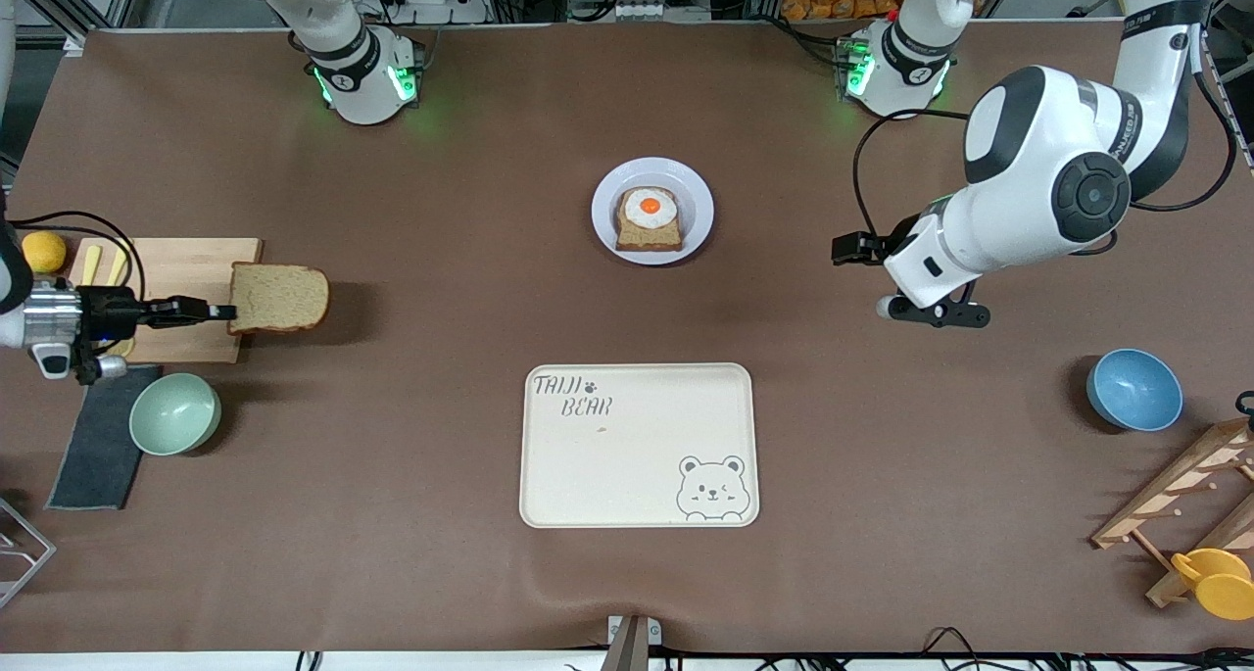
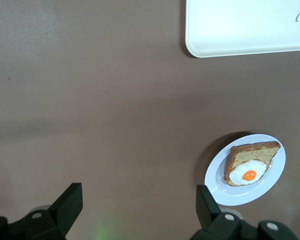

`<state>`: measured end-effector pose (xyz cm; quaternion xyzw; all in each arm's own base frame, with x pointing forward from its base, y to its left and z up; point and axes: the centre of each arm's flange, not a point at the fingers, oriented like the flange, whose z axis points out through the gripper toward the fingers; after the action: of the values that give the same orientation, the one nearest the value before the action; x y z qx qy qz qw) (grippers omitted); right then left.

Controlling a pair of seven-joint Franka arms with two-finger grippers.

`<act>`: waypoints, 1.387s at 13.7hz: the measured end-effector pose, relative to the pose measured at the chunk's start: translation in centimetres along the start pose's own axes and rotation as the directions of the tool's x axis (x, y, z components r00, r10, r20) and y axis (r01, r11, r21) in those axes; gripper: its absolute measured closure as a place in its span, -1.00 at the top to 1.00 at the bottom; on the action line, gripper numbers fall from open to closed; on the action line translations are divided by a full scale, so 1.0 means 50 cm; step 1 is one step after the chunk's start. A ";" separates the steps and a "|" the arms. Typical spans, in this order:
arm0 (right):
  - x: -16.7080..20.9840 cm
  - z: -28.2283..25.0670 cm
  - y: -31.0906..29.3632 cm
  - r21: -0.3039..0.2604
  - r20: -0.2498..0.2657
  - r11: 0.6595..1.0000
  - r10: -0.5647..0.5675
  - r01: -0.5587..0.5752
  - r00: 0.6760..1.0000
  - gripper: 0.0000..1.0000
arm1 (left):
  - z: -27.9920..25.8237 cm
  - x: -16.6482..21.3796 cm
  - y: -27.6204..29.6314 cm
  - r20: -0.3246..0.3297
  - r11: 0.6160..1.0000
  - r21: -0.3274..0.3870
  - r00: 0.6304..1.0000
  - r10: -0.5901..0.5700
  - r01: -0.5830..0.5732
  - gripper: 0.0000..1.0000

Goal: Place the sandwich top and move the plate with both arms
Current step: 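Lift the bread slice with the right gripper toward the egg plate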

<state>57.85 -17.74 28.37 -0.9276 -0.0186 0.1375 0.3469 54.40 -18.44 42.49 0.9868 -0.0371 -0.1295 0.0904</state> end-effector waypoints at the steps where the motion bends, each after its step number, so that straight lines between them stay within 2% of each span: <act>1: 0.012 0.012 -0.035 0.001 0.012 1.000 -0.001 0.001 1.000 -0.92 | 0.000 0.000 0.000 0.000 1.000 0.000 1.000 0.000 0.000 1.00; 3: 0.036 0.050 -0.118 0.020 0.047 1.000 0.006 -0.007 0.999 -0.92 | -0.001 0.000 0.000 -0.001 1.000 0.000 1.000 0.000 0.000 1.00; 6: 0.062 0.155 -0.222 0.096 0.100 0.995 -0.007 -0.002 0.995 -0.92 | -0.009 0.003 -0.005 -0.011 1.000 -0.003 1.000 -0.005 0.005 1.00; 8: 0.064 0.230 -0.250 0.135 0.118 0.991 -0.002 -0.014 0.993 -0.92 | -0.017 0.007 -0.023 -0.018 1.000 -0.008 1.000 -0.020 0.020 1.00; 10: 0.062 0.306 -0.276 0.158 0.117 0.987 0.012 -0.031 0.993 -0.92 | -0.019 0.009 -0.030 -0.019 1.000 -0.010 0.999 -0.026 0.026 1.00; 17: 0.018 0.521 -0.472 0.179 0.054 0.984 0.005 -0.015 0.999 -0.92 | -0.018 0.008 -0.028 -0.018 1.000 -0.009 1.000 -0.024 0.024 1.00; 19: 0.004 0.584 -0.526 0.188 0.055 0.982 -0.003 -0.007 0.998 -0.92 | -0.016 0.008 -0.028 -0.016 1.000 -0.009 1.000 -0.025 0.025 1.00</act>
<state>51.82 20.89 24.32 -0.8865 -0.0141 0.1645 0.4324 55.09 -16.96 42.89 0.9878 -0.0236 -0.1226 0.0933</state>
